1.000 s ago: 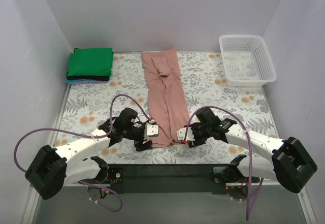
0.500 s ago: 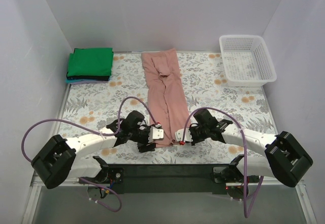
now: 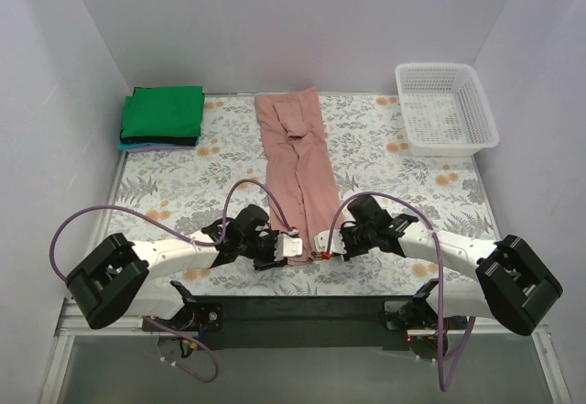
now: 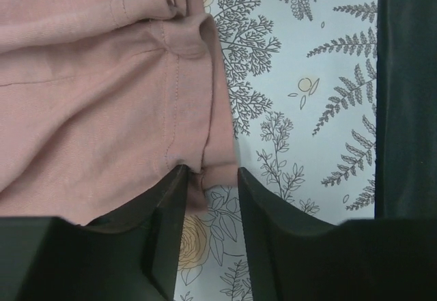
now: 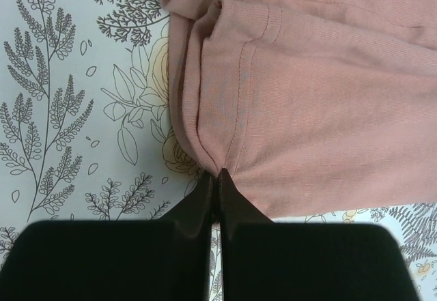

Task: Fold and stack the t-shirts
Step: Fold the tshirt

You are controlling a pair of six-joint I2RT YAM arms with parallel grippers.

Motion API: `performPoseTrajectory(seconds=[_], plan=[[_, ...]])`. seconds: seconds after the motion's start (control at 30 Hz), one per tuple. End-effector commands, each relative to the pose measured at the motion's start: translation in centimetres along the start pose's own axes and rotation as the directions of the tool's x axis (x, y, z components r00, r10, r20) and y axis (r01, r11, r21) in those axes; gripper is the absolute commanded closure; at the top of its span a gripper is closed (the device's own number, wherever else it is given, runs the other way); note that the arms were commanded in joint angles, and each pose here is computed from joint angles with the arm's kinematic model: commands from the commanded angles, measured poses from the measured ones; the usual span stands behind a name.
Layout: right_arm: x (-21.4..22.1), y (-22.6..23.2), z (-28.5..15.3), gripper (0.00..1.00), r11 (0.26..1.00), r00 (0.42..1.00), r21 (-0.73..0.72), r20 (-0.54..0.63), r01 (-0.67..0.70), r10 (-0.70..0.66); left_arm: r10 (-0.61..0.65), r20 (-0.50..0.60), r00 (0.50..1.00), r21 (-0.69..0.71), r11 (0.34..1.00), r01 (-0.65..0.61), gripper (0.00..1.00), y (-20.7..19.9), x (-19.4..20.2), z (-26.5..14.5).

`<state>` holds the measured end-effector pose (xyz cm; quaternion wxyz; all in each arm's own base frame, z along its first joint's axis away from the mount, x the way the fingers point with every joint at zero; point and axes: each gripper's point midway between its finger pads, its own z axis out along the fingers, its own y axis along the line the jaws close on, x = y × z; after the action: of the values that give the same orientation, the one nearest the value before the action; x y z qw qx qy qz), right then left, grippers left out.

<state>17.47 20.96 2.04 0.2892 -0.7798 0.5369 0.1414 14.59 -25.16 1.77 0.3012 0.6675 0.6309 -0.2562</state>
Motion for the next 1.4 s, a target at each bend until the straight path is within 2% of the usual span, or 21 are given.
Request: performPoseTrajectory(seconds=[0.0,0.1,0.13,0.17,0.3,0.37,0.43,0.6,0.77,0.87,1.03,1.2,1.37], plan=[[0.9,2.0,-0.4,0.99,0.996,0.997,-0.073,-0.051,-0.060,0.057,-0.005,-0.115,0.993,-0.047,0.999,-0.001,0.68,0.3,2.9,-0.2],[0.5,2.2,-0.7,0.99,0.995,0.997,-0.073,-0.035,-0.066,0.064,-0.010,-0.128,0.992,-0.043,0.999,0.005,0.86,-0.1,3.3,-0.2],[0.4,2.3,-0.7,0.99,0.995,0.997,-0.076,-0.032,-0.070,0.068,-0.011,-0.132,0.991,-0.042,0.999,0.005,0.97,-0.2,3.5,-0.3],[0.3,2.2,-0.9,0.99,0.995,0.997,-0.072,-0.026,-0.073,0.071,-0.011,-0.133,0.991,-0.041,0.999,0.006,1.00,-0.2,3.5,-0.4],[-1.0,1.9,-1.9,0.99,0.994,0.996,-0.068,0.003,-0.085,0.085,-0.015,-0.108,0.994,-0.041,0.999,0.010,1.00,-0.2,2.0,-1.3],[-1.6,1.9,-2.6,0.99,0.993,0.995,-0.067,0.016,-0.095,0.096,0.008,-0.029,1.000,-0.007,1.000,-0.009,1.00,-0.6,-0.6,-2.2],[-2.6,1.8,-3.2,0.99,0.993,0.994,-0.068,0.038,-0.099,0.102,0.004,-0.012,1.000,0.063,0.998,-0.003,1.00,-2.3,-1.3,-2.9],[-4.8,3.0,-4.7,0.99,0.990,0.991,-0.091,0.075,-0.104,0.111,-0.049,0.028,0.998,0.140,0.989,0.045,1.00,-4.0,-4.1,-5.3],[-6.8,1.8,-5.9,0.99,0.993,0.987,-0.049,0.108,-0.111,0.116,-0.116,0.073,0.991,0.127,0.986,0.106,1.00,-4.1,-6.4,-6.8],[-6.1,0.7,-6.2,0.99,0.998,0.995,0.004,0.067,-0.069,0.068,-0.119,0.066,0.991,0.059,0.992,0.115,1.00,-2.8,-6.1,-7.1],[-6.1,-2.9,-6.8,0.99,0.995,0.999,0.099,0.042,0.028,-0.033,-0.099,0.104,0.990,-0.079,0.991,0.107,1.00,1.7,-6.2,-8.0],[-6.3,-6.5,-6.7,0.99,0.990,0.997,0.130,0.047,0.048,-0.054,-0.048,0.136,0.990,-0.209,0.975,0.076,1.00,7.5,-6.6,-8.8],[-4.8,-11.8,-6.6,0.99,0.982,0.998,0.178,0.028,0.055,-0.061,0.008,0.138,0.990,-0.309,0.951,0.036,1.00,12.3,-6.2,-9.2]])
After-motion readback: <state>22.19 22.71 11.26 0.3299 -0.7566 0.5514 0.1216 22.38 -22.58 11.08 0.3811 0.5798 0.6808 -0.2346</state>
